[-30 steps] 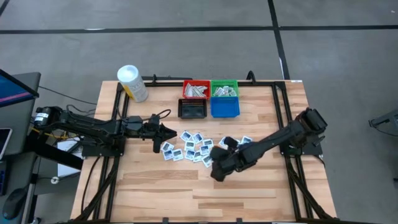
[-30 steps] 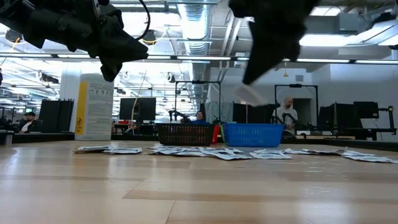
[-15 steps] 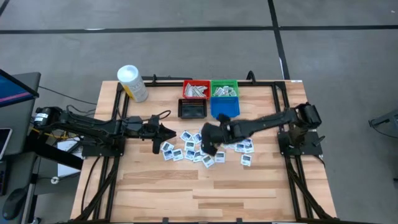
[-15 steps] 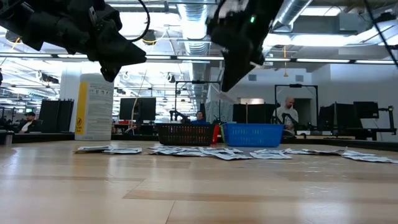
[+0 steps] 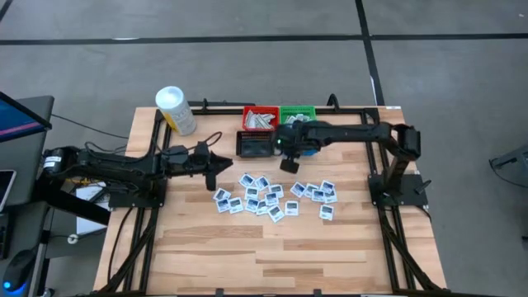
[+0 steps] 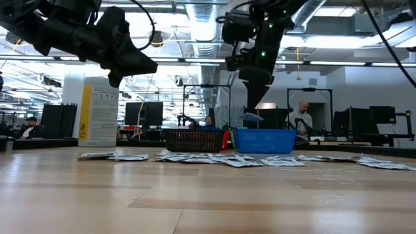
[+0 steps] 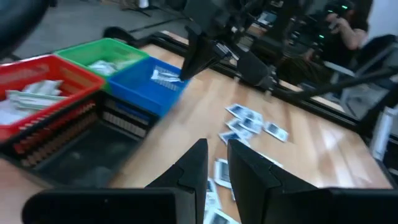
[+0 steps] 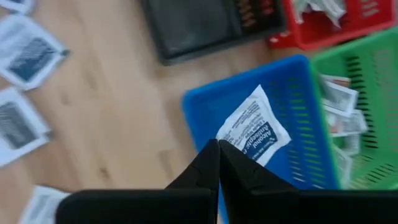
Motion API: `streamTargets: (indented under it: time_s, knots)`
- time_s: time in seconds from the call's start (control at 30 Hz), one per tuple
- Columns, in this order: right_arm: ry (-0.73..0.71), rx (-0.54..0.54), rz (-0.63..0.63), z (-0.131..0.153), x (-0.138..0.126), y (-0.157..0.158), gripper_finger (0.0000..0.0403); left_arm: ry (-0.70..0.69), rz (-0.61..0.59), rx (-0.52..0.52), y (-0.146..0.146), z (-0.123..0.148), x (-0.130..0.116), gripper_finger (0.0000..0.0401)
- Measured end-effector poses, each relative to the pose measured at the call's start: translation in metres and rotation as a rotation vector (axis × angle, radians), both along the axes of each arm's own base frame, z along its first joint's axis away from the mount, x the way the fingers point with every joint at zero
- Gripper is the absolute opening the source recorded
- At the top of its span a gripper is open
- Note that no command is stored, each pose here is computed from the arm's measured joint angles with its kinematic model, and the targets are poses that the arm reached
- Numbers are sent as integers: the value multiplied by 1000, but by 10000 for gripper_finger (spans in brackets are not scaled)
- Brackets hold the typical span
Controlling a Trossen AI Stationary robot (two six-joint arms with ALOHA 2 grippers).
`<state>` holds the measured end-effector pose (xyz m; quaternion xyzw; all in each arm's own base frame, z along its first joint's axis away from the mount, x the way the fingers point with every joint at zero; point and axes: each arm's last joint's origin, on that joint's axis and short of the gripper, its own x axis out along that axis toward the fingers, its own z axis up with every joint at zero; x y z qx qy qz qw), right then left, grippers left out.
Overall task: Pick & Place First Aid Supplies
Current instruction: Put the alcohol pad into the blue basket
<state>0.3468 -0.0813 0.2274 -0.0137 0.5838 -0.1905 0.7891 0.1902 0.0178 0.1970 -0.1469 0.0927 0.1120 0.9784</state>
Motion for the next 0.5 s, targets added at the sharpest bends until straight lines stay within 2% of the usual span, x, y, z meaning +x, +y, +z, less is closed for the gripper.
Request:
streamTargets:
  time_s: [0.23,0.33,0.5]
  knots:
    - [9,9,-73,0,-9,-31,0,0,47,0,9,0,-1,62]
    - [18,40,-120,-1,-13,-35,1,-2,55,-6,10,0,-1,62]
    - [34,47,-126,-1,-15,-34,23,-7,68,-25,12,0,-1,62]
